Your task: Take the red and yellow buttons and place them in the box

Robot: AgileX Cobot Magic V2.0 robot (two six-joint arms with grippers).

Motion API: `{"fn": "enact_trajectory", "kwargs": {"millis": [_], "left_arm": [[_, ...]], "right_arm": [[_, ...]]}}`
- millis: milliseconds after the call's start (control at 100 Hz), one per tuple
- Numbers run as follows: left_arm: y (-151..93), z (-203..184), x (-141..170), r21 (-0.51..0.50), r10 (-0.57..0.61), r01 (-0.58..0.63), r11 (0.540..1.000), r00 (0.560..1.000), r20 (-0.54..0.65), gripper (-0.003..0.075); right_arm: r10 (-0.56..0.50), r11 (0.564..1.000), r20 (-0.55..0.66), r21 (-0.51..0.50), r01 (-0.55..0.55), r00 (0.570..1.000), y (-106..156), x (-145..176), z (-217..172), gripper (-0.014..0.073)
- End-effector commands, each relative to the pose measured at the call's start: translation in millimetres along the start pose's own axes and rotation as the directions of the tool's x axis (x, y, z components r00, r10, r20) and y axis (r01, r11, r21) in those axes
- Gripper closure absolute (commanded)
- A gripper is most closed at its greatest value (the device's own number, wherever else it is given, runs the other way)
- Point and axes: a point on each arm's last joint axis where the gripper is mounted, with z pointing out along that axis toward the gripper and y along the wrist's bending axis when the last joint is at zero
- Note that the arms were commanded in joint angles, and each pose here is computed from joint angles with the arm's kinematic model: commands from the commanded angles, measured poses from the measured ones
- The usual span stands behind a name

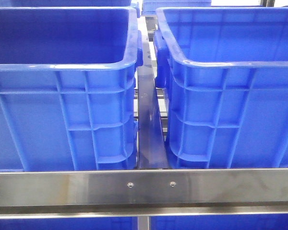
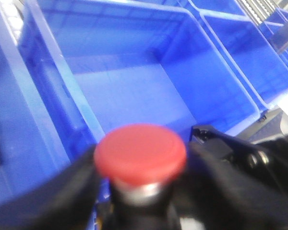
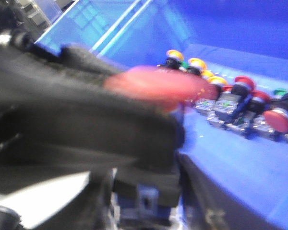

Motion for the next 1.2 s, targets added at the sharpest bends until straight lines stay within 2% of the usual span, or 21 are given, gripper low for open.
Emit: {"fn": "enact_trajectory", "kwargs": {"millis": [0,90,460,600,750,880,1010,1100,1190], "left_arm": [[-9,-9,-14,0.034,-0.011,0.008,0.999,0.996,0.092,0.0181],[-9,-9,-14,0.034,-0.011,0.008,0.999,0.995,0.094,0.0131],[-12,-41,-27,0.019,0.055,-0.060,0.998,0.977,0.208,0.0131],[-1,-56,-32,-0.050,0.081,-0.071,0.996,0.971,0.226,0.0131],[23,-73,-30,-0.182,0.118,-0.074,0.981,0.962,0.248,0.0131],[43,-93,-24,-0.320,0.175,-0.089,0.943,0.953,0.249,0.0131],[56,-117,-15,-0.474,0.298,-0.165,0.865,0.929,0.219,0.0131],[59,-131,-6,-0.545,0.355,-0.206,0.813,0.917,0.183,0.0131],[60,-144,5,-0.586,0.381,-0.215,0.782,0.908,0.175,0.0131]], "right_arm": [[-0.014,0.999,0.049,-0.038,0.016,0.999,10,-15,-8,0.0532],[-0.010,0.999,0.048,-0.042,0.012,0.999,10,-14,-8,0.0532],[-0.009,1.000,0.060,-0.024,0.010,0.998,9,-15,-8,0.0532],[-0.008,1.000,0.074,-0.004,0.009,0.997,7,-16,-8,0.0532],[-0.008,1.000,0.077,-0.001,0.008,0.997,7,-17,-8,0.0532],[-0.008,1.000,0.089,0.015,0.007,0.996,5,-18,-8,0.0532],[-0.008,0.999,0.102,0.035,0.005,0.995,3,-19,-9,0.0532],[-0.006,0.999,0.110,0.049,0.001,0.994,-1,-21,-10,0.0532],[-0.002,0.998,0.121,0.070,-0.006,0.993,-6,-23,-11,0.0532]]}}
